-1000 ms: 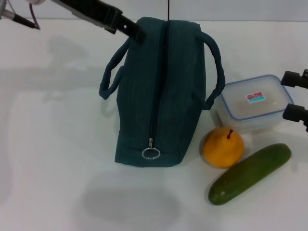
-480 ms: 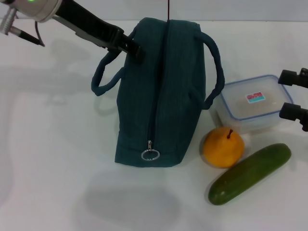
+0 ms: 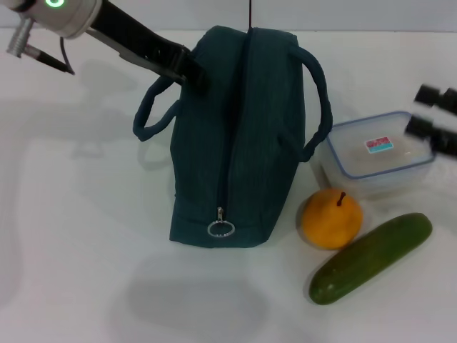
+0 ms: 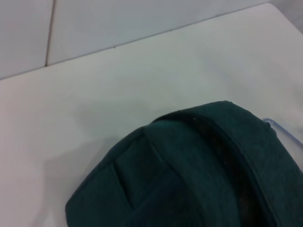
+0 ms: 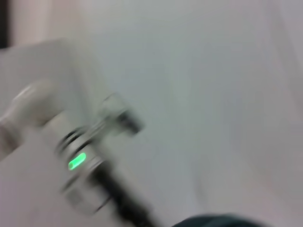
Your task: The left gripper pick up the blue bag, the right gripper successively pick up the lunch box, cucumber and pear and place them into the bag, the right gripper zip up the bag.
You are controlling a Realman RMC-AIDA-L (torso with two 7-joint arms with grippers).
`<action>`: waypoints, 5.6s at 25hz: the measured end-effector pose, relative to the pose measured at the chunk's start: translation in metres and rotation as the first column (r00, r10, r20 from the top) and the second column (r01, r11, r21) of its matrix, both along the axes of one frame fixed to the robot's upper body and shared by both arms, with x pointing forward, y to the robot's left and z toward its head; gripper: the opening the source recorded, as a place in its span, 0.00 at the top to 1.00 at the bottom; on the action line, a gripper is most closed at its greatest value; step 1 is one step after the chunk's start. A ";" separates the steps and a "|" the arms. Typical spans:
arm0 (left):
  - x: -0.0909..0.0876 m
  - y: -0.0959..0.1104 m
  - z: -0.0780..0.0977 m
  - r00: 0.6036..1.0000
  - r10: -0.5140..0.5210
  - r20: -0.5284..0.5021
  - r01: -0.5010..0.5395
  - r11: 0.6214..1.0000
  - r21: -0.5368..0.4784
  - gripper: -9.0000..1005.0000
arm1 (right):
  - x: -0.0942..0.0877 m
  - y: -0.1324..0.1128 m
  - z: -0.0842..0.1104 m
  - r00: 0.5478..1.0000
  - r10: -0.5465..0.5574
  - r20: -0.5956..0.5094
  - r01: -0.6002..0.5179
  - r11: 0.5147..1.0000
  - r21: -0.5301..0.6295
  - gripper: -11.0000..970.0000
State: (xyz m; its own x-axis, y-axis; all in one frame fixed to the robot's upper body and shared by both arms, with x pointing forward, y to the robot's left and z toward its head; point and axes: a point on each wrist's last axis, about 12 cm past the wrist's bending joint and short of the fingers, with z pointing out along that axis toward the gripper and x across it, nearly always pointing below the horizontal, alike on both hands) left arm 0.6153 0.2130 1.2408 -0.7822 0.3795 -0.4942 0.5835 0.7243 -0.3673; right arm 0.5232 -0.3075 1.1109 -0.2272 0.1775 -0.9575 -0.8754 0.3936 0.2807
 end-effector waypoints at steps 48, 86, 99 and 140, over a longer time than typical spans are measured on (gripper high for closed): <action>-0.007 -0.004 -0.020 0.998 -0.066 0.013 0.066 0.998 -0.008 0.96 | -0.005 0.038 -0.101 0.590 -0.347 -0.729 0.679 0.702 0.216 0.14; -0.010 -0.002 -0.024 0.998 -0.057 0.001 0.057 0.998 -0.011 0.96 | -0.017 0.029 -0.103 0.597 -0.356 -0.719 0.686 0.691 0.228 0.87; -0.012 -0.011 -0.023 0.996 -0.089 -0.007 0.089 0.996 -0.025 0.96 | -0.019 0.022 -0.095 0.652 -0.345 -0.675 0.652 0.710 0.267 0.89; -0.011 -0.027 0.012 0.992 -0.117 0.049 0.116 0.993 0.035 0.96 | -0.026 0.008 -0.055 0.839 -0.262 -0.478 0.510 0.685 0.520 0.89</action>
